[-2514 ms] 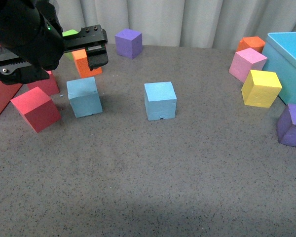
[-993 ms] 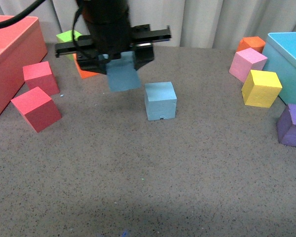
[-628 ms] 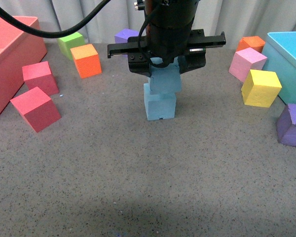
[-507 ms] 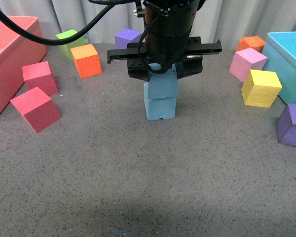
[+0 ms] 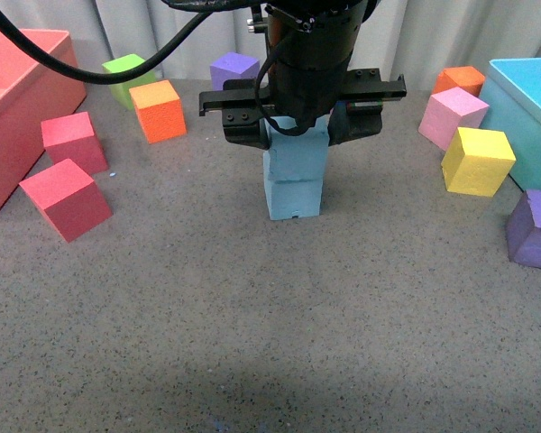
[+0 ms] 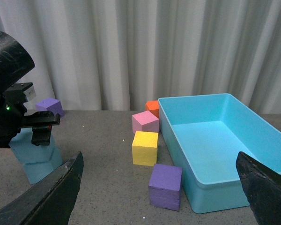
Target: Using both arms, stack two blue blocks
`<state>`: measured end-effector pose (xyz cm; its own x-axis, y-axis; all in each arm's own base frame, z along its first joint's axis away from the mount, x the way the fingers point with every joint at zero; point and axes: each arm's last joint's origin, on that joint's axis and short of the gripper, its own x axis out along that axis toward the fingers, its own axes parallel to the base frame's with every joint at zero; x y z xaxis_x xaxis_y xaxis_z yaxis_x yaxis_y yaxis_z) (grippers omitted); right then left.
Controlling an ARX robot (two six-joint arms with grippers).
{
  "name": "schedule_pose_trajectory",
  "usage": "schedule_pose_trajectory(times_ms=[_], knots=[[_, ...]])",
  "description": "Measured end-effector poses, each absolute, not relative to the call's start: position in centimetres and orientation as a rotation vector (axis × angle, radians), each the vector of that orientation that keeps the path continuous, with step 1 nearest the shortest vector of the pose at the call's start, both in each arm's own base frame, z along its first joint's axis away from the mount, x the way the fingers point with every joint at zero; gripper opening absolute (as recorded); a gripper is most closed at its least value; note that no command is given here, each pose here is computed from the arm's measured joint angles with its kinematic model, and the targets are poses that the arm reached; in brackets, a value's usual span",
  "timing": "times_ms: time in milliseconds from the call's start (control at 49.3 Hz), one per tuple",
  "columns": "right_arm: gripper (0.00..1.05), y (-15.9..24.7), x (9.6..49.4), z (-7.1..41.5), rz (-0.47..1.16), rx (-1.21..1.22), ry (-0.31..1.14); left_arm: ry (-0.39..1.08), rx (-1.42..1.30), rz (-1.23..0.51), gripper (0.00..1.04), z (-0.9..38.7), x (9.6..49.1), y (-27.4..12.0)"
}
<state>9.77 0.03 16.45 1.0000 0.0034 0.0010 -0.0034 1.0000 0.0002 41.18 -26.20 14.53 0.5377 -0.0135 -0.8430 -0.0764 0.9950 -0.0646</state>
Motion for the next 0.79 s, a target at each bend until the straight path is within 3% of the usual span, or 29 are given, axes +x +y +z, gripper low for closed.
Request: schedule_pose_trajectory(times_ms=[182,527,628,791], knots=[[0.95,0.0,9.8,16.4,0.003,0.000,-0.001,1.004,-0.105,0.032,1.00,14.7,41.1,-26.2],[0.95,0.0,9.8,16.4,0.003,0.000,-0.001,0.883,-0.218,0.001,0.98,19.0,39.6,-24.9],[0.95,0.0,9.8,16.4,0.004,0.000,-0.001,0.545,-0.121,0.029,0.83,19.2,38.8,-23.0],[0.95,0.0,9.8,16.4,0.002,0.000,-0.001,0.043,-0.066,-0.010,0.47,18.5,33.2,-14.0]])
